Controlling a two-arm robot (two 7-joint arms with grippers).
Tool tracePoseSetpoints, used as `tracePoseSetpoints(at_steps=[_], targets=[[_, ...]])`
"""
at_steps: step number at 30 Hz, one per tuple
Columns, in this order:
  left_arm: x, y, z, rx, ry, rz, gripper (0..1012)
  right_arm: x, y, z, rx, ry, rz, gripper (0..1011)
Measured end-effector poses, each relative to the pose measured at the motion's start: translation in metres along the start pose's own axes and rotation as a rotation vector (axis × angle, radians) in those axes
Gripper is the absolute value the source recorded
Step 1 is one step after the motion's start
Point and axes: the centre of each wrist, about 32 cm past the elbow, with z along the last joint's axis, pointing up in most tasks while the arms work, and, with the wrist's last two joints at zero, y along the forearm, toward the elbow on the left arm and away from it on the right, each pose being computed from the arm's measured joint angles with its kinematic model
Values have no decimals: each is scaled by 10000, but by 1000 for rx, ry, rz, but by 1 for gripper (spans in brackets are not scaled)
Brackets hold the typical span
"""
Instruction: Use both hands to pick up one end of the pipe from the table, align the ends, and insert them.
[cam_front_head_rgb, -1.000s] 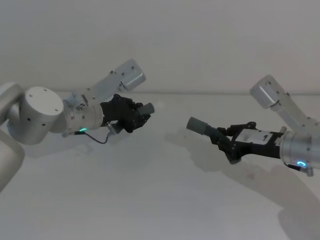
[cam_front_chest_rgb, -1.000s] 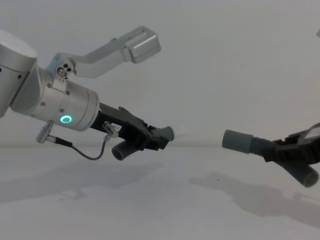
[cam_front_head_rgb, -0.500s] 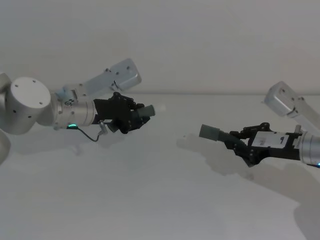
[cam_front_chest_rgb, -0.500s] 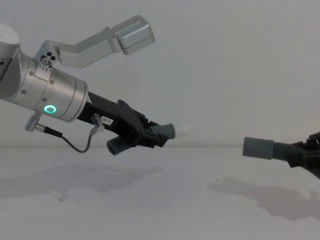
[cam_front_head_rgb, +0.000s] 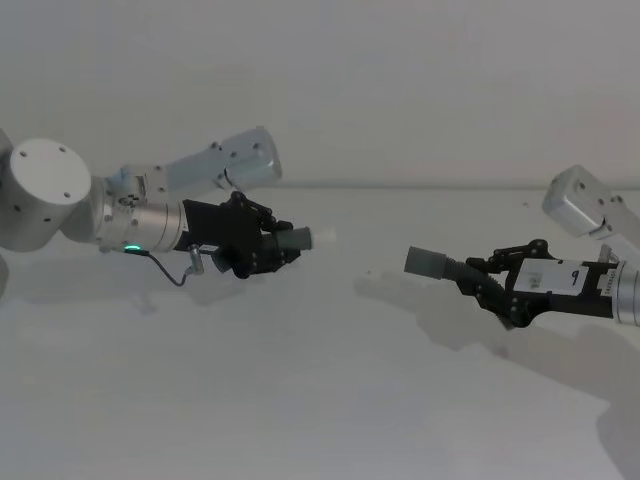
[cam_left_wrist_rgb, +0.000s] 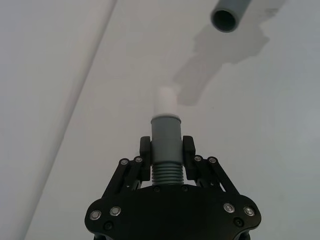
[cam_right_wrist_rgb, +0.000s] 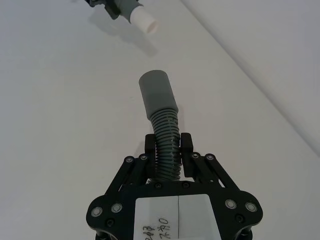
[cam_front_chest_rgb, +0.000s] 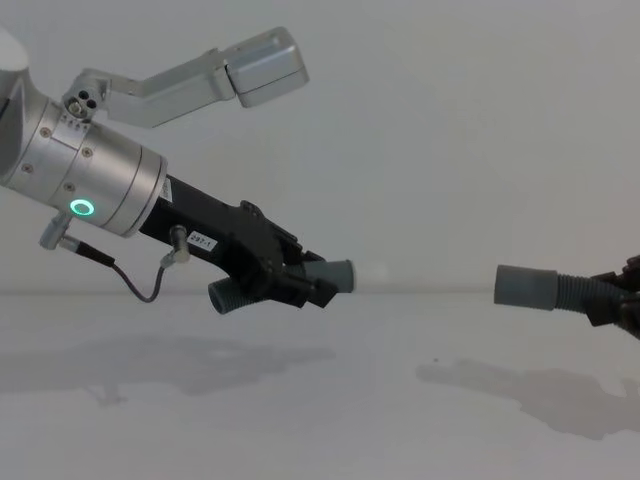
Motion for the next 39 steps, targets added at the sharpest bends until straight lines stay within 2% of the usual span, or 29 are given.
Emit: tracePoseSetpoints(at_steps=[9,18,39], targets=[[19,-1,40,-8,-31,-56,365,-15,58,36,8,-25,37,283],[17,8,74,-11,-47,-94,365,-51,149,79,12,-33,68,283],[-6,22,72,-17,-42,-138,365,-58,290,140,11,-23,95,283]])
